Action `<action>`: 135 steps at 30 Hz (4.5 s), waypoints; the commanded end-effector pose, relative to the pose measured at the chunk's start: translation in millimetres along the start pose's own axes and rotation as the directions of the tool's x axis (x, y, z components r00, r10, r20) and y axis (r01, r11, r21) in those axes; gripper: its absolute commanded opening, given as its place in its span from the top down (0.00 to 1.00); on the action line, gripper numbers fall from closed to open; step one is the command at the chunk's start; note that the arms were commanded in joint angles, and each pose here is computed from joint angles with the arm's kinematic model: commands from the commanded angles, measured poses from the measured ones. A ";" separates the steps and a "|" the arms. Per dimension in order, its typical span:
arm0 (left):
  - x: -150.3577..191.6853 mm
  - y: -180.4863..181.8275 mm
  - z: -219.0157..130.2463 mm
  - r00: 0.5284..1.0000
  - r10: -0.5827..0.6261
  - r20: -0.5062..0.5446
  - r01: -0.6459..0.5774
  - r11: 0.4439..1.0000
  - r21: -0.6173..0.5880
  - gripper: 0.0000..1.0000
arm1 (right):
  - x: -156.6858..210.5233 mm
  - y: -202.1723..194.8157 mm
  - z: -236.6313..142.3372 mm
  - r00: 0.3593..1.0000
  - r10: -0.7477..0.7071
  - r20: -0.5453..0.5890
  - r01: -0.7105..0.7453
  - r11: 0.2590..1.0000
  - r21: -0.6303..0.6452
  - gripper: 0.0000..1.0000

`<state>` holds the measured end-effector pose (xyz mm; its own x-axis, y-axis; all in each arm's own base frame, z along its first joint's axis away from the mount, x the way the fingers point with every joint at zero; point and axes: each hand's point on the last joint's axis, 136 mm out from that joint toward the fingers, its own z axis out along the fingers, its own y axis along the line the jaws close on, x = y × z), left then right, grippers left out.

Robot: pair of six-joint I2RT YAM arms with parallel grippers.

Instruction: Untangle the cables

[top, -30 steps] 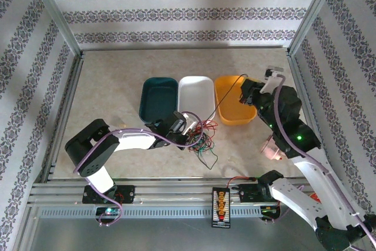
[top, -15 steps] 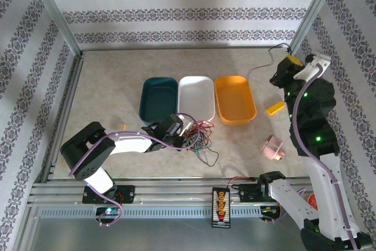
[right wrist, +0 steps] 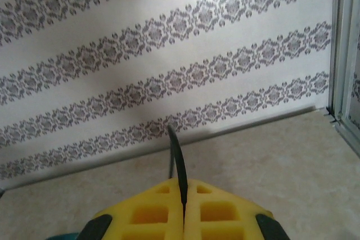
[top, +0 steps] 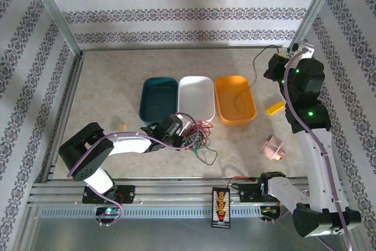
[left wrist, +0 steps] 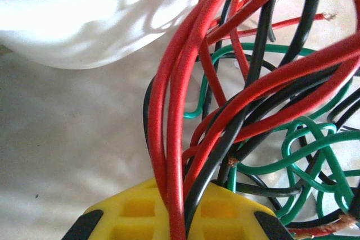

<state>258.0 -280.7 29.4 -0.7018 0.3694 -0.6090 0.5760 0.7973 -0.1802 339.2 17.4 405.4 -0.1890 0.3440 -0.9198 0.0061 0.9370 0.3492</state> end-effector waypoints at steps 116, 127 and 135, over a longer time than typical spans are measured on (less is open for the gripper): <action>-14.0 41.9 -14.3 0.991 -0.091 0.097 0.113 0.961 -0.252 1.00 | 237.7 -109.2 -62.4 0.898 0.224 -0.379 -0.003 0.864 0.504 1.00; -8.4 43.1 -14.9 0.993 -0.086 0.086 0.105 0.961 -0.255 1.00 | 84.0 -84.6 -75.4 0.995 0.101 -0.003 -0.091 0.909 0.406 1.00; -8.9 41.9 -13.5 0.993 -0.086 0.082 0.104 0.963 -0.250 1.00 | 26.3 -56.6 -65.2 0.992 0.048 0.119 -0.083 0.946 0.314 1.00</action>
<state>287.9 -249.7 40.0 -0.7009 0.2508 -0.6678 0.3881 0.9196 -0.0619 261.0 -27.8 350.0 -0.1278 0.4340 -0.8918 0.3448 0.8625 0.3704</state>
